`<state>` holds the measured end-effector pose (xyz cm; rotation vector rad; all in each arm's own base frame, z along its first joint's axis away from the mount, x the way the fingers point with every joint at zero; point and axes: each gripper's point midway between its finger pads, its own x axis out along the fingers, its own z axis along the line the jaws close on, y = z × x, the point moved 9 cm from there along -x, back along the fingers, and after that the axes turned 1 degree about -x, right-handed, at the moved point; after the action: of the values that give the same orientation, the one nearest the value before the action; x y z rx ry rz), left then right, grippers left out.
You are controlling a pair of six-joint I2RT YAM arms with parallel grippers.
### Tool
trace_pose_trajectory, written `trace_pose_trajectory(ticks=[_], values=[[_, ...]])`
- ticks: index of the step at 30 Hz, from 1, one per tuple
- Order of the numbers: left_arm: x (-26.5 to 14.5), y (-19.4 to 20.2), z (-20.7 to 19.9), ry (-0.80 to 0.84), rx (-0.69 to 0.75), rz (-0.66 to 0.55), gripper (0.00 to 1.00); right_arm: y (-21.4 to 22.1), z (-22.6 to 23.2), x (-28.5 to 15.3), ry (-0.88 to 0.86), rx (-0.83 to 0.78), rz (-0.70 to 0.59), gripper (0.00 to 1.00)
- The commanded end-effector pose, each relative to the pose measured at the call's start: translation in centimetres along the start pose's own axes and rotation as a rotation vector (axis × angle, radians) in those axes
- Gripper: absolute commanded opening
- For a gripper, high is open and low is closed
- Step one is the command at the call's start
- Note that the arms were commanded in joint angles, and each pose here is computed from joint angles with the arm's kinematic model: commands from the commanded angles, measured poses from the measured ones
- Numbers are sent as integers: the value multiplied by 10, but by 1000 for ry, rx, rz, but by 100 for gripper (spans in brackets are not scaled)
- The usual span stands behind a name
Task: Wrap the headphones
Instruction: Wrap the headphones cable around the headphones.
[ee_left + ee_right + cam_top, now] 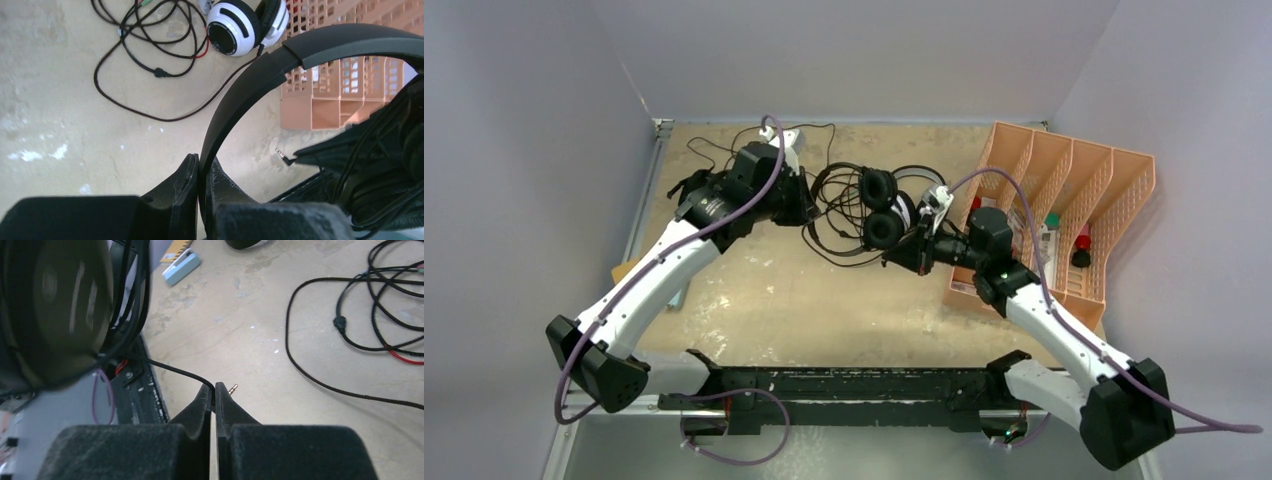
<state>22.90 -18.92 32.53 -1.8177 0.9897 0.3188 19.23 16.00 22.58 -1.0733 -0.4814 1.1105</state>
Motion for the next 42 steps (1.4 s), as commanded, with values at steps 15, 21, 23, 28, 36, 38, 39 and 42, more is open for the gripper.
trace_pose_trajectory(ticks=[15,21,23,28,36,38,39,42], values=[[-16,2,-13,236,1052,-210,0,-59,16,11,-457,280,260,0],[-11,1,-18,138,1232,-268,0,-68,14,16,-416,372,299,0],[-13,2,-23,100,1299,-266,0,-67,13,17,-405,393,309,0],[-25,6,-34,69,1371,-297,0,-69,13,18,-395,421,300,0],[-25,17,-38,31,1465,-300,0,-79,18,20,-392,469,259,0],[-22,19,-41,28,1475,-293,0,-80,20,20,-401,476,259,0],[-21,20,-41,28,1479,-290,0,-80,20,20,-401,479,258,0],[-14,25,-45,36,1487,-268,0,-81,22,21,-397,483,254,0]])
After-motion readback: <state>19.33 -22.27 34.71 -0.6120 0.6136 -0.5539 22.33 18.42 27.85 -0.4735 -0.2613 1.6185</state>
